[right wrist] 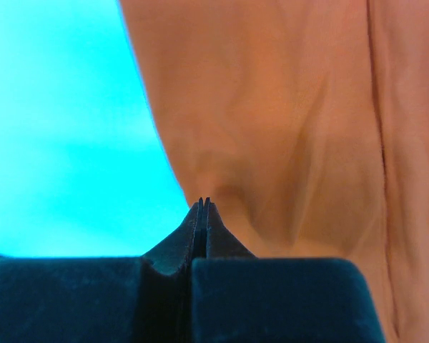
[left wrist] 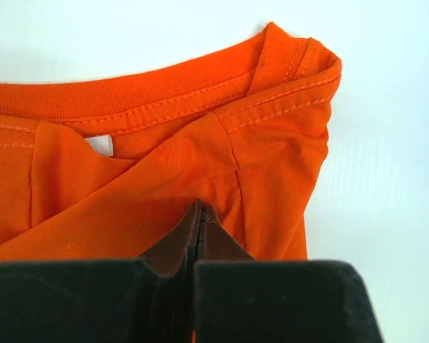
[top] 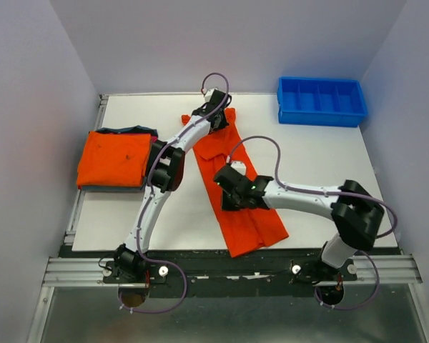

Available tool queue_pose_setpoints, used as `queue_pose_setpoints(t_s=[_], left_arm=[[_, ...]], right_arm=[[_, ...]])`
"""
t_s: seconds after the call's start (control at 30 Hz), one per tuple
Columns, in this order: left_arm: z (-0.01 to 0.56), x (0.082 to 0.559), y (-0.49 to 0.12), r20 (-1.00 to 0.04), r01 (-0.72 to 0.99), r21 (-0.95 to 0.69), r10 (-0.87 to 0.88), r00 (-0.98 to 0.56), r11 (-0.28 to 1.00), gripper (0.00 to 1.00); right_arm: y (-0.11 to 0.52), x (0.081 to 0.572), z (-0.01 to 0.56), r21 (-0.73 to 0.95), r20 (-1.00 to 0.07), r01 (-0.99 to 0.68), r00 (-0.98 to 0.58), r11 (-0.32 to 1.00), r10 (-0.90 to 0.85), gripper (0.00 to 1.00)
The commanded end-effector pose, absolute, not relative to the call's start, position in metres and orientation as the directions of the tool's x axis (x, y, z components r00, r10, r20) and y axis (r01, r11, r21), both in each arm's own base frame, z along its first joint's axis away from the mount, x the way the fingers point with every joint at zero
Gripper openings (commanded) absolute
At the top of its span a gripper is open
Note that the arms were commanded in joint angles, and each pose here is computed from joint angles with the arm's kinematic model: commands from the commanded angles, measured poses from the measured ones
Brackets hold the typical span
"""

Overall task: Fold and stack the t-shirts
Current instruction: Rotate the tshirt 90 degrees

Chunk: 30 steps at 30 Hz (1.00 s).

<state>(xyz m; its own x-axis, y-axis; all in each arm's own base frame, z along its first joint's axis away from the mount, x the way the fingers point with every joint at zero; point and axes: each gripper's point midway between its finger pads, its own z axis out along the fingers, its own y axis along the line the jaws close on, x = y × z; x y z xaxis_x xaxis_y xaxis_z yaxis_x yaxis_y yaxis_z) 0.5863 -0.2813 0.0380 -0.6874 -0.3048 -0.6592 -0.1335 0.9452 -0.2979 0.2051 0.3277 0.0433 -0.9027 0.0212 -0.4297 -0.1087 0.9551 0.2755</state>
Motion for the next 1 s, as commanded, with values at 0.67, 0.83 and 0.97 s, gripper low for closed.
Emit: queue_pose_setpoints(t_s=[0.67, 0.83, 0.97], left_arm=[[0.03, 0.611, -0.374, -0.571, 0.043, -0.622, -0.415, -0.708, 0.782, 0.0], [0.037, 0.623, -0.358, -0.58, 0.011, -0.629, -0.458, -0.674, 0.778, 0.0], [0.047, 0.631, -0.356, -0.579, 0.031, -0.66, -0.481, -0.658, 0.751, 0.0]], right_arm=[[0.182, 0.19, -0.01, 0.197, -0.213, 0.155, -0.957, 0.968, 0.197, 0.01], [0.211, 0.172, -0.011, 0.213, -0.189, 0.114, -0.97, 0.97, 0.155, 0.01], [0.225, 0.172, 0.001, 0.277, -0.214, 0.093, -0.964, 0.956, 0.155, 0.01]])
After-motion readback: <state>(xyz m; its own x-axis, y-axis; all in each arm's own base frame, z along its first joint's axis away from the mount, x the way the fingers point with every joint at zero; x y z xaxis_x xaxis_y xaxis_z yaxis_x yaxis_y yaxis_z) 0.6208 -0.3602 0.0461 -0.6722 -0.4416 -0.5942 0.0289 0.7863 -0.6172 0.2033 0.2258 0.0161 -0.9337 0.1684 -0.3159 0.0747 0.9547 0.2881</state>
